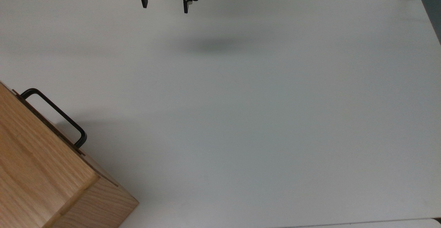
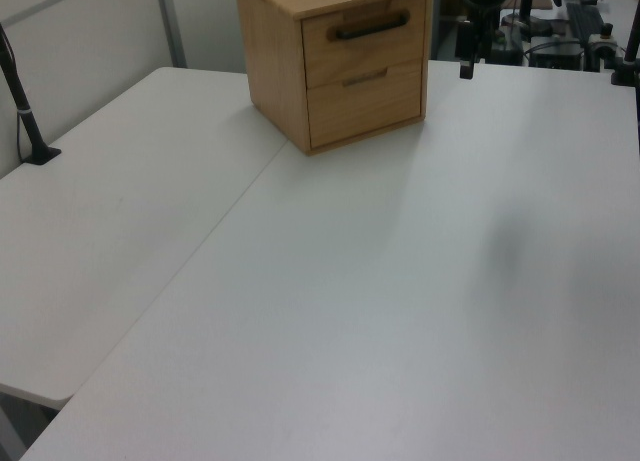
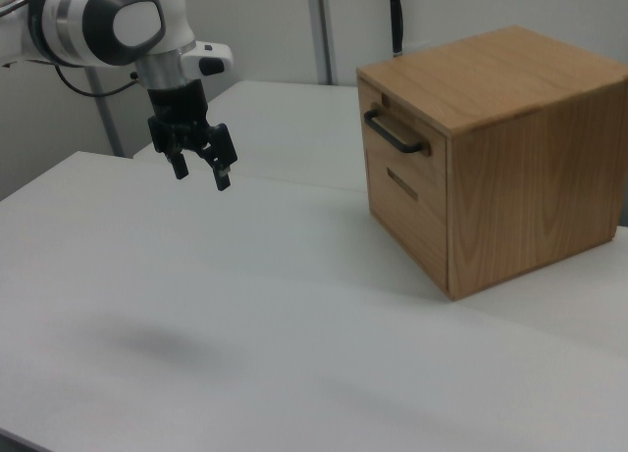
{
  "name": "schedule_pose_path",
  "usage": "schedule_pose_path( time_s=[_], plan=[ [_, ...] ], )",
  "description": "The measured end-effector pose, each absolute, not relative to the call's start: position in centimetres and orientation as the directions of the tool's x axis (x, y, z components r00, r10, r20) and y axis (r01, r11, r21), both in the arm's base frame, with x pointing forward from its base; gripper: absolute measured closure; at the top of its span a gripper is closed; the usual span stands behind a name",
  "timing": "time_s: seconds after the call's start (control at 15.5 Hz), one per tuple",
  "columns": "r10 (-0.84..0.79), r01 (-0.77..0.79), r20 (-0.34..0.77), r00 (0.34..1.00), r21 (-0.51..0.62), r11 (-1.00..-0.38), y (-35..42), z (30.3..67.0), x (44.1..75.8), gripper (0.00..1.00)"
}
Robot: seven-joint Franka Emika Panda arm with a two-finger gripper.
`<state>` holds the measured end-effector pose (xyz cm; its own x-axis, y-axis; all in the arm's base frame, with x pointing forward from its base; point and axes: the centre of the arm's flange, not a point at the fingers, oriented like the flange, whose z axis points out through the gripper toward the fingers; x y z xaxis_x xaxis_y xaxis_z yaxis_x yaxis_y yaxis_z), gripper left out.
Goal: Open the drawer by sliding it
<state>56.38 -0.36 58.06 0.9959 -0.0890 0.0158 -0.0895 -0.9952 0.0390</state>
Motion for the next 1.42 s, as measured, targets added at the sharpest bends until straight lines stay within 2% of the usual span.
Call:
schedule_pose_path(
  time_s=[0.84,1.1,1.42],
  plan=[
    [-0.09,-0.09,0.016,0.996,0.039,-0.995,-0.5,58.1,56.4,0.0],
    [0.029,0.029,0.013,0.999,0.051,-0.998,-0.6,57.8,56.6,0.0],
    [0.276,0.26,0.121,0.953,0.136,-0.956,-1.4,56.8,59.7,0.0]
  ],
)
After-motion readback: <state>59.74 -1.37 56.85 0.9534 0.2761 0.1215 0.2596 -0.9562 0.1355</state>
